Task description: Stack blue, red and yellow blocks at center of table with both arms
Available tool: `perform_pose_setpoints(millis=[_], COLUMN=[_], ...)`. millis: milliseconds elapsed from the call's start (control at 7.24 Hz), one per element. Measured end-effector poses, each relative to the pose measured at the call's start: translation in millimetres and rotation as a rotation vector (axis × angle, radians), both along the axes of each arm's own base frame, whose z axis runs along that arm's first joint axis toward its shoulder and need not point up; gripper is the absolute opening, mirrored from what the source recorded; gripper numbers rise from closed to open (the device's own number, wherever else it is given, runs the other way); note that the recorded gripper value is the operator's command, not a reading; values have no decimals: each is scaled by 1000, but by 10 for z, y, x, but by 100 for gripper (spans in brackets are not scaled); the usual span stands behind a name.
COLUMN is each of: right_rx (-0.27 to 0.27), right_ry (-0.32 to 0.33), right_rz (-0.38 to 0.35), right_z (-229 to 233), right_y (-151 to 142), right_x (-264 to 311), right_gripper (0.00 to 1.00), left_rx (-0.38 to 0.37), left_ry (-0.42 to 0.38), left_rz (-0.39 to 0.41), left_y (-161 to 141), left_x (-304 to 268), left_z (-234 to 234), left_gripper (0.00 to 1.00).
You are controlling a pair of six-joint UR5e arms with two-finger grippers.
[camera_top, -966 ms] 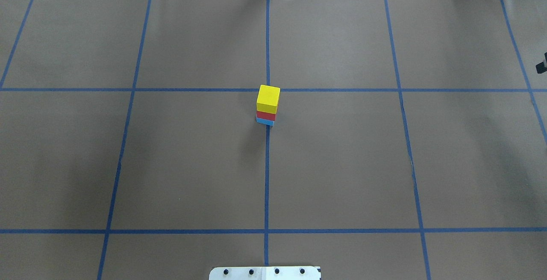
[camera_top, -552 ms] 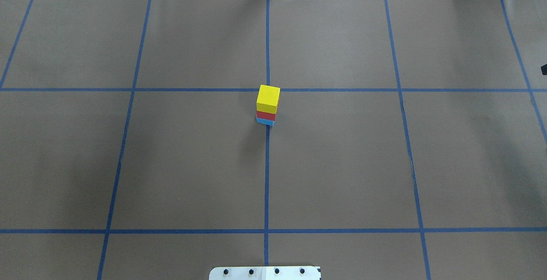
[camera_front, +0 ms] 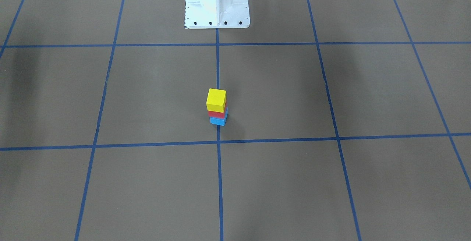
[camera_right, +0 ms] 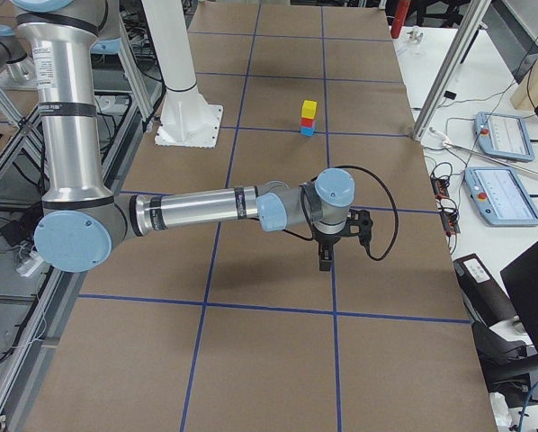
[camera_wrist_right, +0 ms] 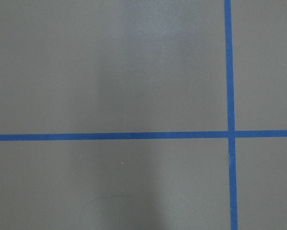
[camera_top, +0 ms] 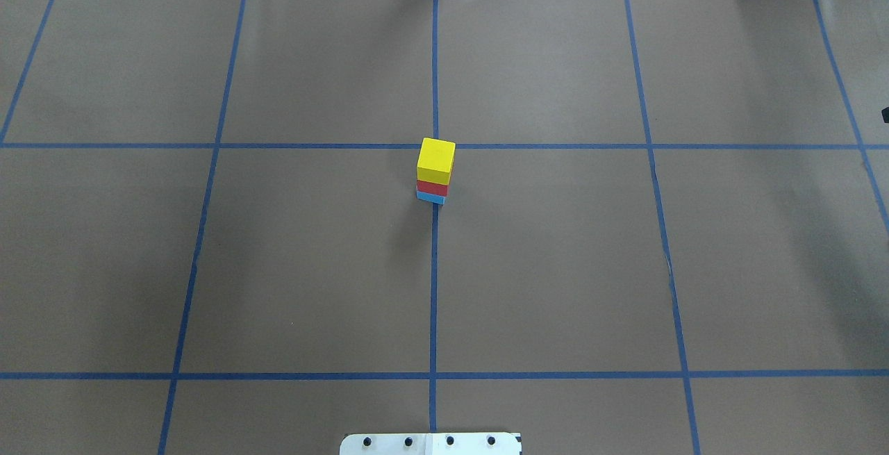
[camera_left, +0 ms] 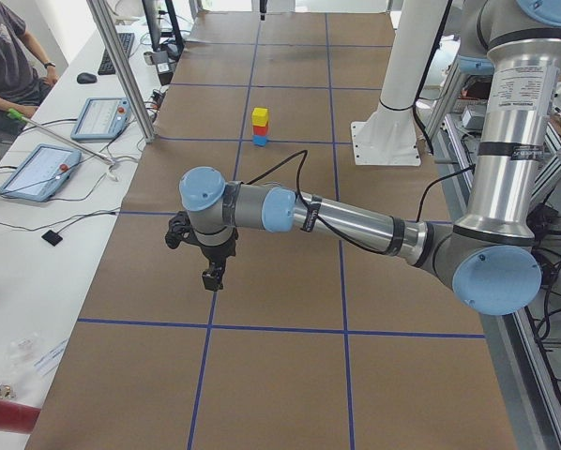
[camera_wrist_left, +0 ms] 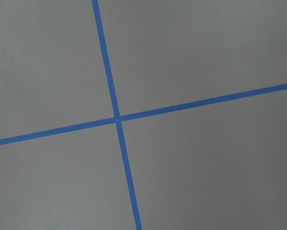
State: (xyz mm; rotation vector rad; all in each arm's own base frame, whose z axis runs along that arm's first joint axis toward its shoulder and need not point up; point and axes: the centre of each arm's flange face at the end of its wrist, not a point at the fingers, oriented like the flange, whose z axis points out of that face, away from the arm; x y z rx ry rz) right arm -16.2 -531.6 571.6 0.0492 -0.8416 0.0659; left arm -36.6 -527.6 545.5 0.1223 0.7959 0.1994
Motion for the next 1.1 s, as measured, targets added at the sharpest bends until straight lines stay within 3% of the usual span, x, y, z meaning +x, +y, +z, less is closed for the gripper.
perform_pose_setpoints(millis=[414, 1104], right_rx=[1, -5], right_ry=[-36, -30], right_rz=[19, 29], right_z=[-28, -13], right_y=[18, 11], right_x=[130, 149], right_gripper=[100, 100], left_rx=[40, 85], left_ry=[1, 3], left_rz=[2, -1], left_y=[91, 191], left_x=[-10, -15], left_z=[-155, -377], left_gripper=[99, 99])
